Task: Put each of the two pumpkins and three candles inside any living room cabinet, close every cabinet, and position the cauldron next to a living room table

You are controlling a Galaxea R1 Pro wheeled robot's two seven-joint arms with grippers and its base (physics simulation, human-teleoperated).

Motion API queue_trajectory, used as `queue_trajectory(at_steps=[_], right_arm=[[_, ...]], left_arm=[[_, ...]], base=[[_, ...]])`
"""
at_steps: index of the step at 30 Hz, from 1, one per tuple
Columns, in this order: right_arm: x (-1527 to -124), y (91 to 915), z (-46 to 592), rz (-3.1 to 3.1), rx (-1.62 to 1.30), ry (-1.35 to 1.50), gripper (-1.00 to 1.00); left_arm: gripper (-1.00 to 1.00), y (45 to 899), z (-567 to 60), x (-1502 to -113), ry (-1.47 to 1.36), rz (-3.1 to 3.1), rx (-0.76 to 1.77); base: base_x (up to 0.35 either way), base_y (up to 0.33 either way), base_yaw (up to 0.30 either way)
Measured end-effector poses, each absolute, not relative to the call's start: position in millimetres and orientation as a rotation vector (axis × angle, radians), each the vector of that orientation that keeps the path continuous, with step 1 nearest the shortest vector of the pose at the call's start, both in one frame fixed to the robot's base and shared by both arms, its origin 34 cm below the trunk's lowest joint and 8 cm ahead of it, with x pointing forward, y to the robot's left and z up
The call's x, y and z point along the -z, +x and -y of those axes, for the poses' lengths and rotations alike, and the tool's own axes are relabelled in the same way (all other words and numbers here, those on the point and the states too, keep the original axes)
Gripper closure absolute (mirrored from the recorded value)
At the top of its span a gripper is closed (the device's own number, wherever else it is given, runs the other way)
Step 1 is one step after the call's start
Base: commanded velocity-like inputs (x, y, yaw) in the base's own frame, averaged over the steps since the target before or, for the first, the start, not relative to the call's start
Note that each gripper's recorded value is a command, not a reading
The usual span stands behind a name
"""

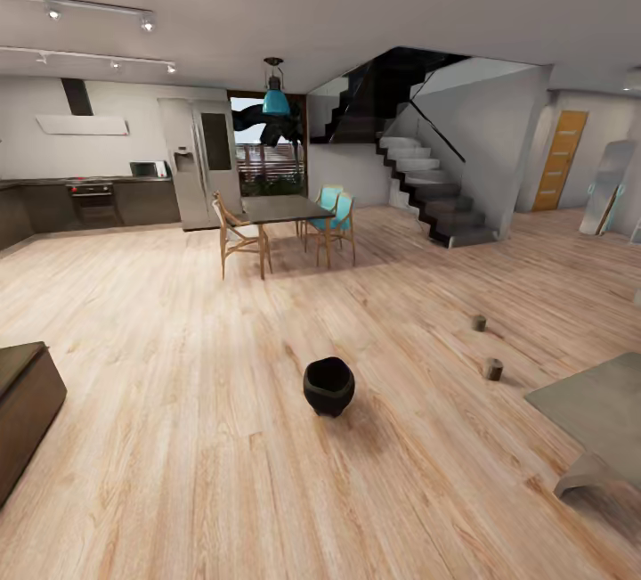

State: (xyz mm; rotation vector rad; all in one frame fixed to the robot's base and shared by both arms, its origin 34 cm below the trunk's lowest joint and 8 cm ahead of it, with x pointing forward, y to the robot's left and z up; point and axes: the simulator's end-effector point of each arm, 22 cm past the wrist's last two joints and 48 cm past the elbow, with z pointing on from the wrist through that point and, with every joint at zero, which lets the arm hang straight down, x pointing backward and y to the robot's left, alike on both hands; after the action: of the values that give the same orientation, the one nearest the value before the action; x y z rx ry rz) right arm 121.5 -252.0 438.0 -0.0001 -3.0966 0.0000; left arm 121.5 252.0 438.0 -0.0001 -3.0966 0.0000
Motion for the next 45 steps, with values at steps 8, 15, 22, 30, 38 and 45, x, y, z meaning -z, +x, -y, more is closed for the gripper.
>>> queue_trajectory(at_steps=[8, 15, 22, 30, 38, 45], right_arm=[[-438, 121, 252, 3.089, -0.004, 0.005, -1.0], [-438, 124, 252, 3.101, -0.004, 0.002, -1.0], [-438, 124, 252, 3.102, -0.004, 0.012, -1.0], [-438, 124, 252, 3.103, -0.005, 0.009, -1.0], [-438, 124, 252, 3.103, -0.008, 0.004, -1.0], [-438, 132, 253, 3.139, -0.013, -0.004, -1.0]], left_arm=[[-1.0, 128, -264, -438, 0.0, 3.113, 0.016], [-1.0, 128, -264, -438, -0.002, 3.113, 0.017], [-1.0, 128, -263, -438, -0.005, 3.114, 0.015], [-1.0, 129, -262, -438, -0.009, 3.116, 0.013], [-1.0, 129, -262, -438, -0.009, 3.116, 0.013], [-1.0, 132, -262, -438, -0.009, 3.132, 0.013]], base=[[-0.007, 0.0, 0.0], [-0.253, 0.0, 0.0], [-0.319, 0.0, 0.0], [-0.322, 0.0, 0.0], [-0.322, -0.001, 0.022], [-0.137, -0.015, 0.21]])
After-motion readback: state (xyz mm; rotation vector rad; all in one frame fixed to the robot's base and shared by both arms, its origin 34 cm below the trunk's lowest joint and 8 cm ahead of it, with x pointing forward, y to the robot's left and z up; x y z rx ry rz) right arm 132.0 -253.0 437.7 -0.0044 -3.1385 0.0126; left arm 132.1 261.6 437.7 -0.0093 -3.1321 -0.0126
